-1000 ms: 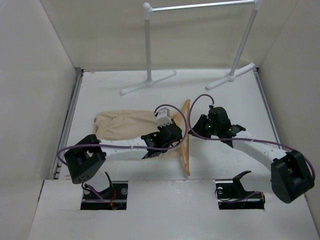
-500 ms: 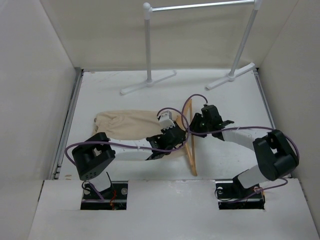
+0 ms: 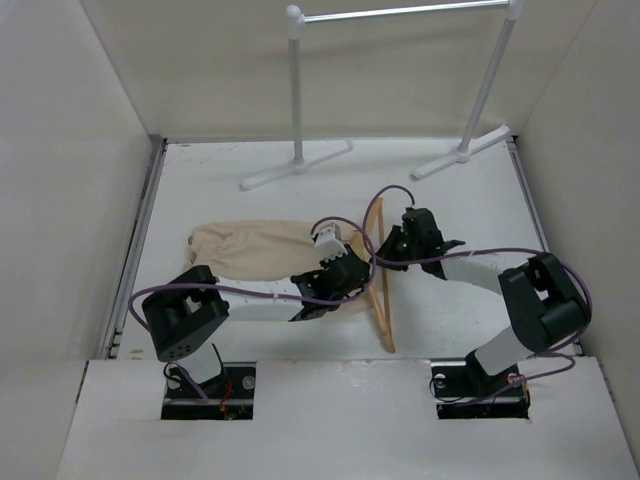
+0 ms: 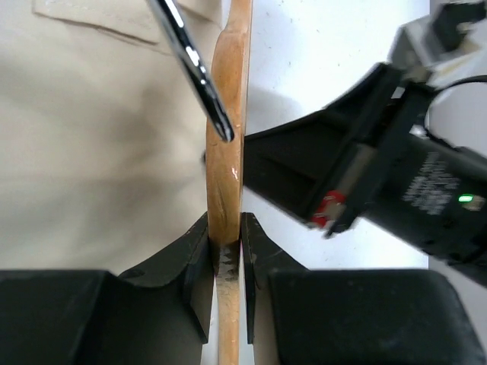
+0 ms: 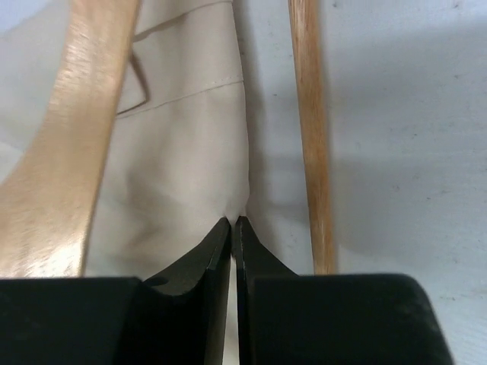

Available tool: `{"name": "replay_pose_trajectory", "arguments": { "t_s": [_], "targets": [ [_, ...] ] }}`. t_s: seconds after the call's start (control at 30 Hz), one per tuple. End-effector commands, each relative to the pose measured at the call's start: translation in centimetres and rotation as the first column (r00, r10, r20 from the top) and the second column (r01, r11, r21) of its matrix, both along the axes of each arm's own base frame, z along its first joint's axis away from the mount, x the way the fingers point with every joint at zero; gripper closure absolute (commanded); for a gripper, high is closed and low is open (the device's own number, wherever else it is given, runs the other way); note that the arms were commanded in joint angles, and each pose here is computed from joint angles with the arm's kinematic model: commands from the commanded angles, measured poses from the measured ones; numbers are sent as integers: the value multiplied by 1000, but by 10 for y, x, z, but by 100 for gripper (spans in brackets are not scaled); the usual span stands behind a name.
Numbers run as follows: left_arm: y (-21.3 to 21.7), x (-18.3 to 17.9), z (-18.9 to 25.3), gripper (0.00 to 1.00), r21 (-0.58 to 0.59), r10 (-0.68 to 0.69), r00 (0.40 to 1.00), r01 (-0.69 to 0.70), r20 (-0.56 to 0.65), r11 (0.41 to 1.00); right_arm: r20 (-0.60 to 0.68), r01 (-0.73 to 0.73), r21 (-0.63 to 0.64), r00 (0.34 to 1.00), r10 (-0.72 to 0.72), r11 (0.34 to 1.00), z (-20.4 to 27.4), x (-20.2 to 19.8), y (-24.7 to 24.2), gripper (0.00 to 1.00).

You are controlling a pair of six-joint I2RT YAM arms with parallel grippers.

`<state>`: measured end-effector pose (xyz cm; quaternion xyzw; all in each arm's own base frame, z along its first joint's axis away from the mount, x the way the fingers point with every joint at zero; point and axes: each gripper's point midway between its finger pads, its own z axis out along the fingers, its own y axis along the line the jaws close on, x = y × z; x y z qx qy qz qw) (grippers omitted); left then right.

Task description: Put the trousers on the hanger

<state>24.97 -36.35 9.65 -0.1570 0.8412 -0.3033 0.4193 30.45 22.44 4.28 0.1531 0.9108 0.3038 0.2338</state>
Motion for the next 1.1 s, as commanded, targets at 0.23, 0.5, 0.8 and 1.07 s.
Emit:
{"name": "replay_pose_trajectory", "arguments": {
  "t_s": [0.23, 0.5, 0.8, 1.07],
  "targets": [
    [76, 3, -11, 99, 123, 96, 995, -92, -22, 988, 151, 93, 117, 982, -110, 989, 73, 19, -31, 90],
    [156, 3, -11, 99, 239, 185, 983, -178, -8, 955, 118, 132, 103, 983, -144, 986, 58, 16, -47, 90],
    [178, 11, 8, 99, 404, 112, 991, -132, 73, 905, 87, 168, 73, 981, -175, 983, 38, 18, -64, 89],
    [160, 33, 40, 99, 434, 45, 987, -108, 154, 895, 66, 175, 54, 982, -178, 983, 26, 22, -63, 88]
  ]
}}
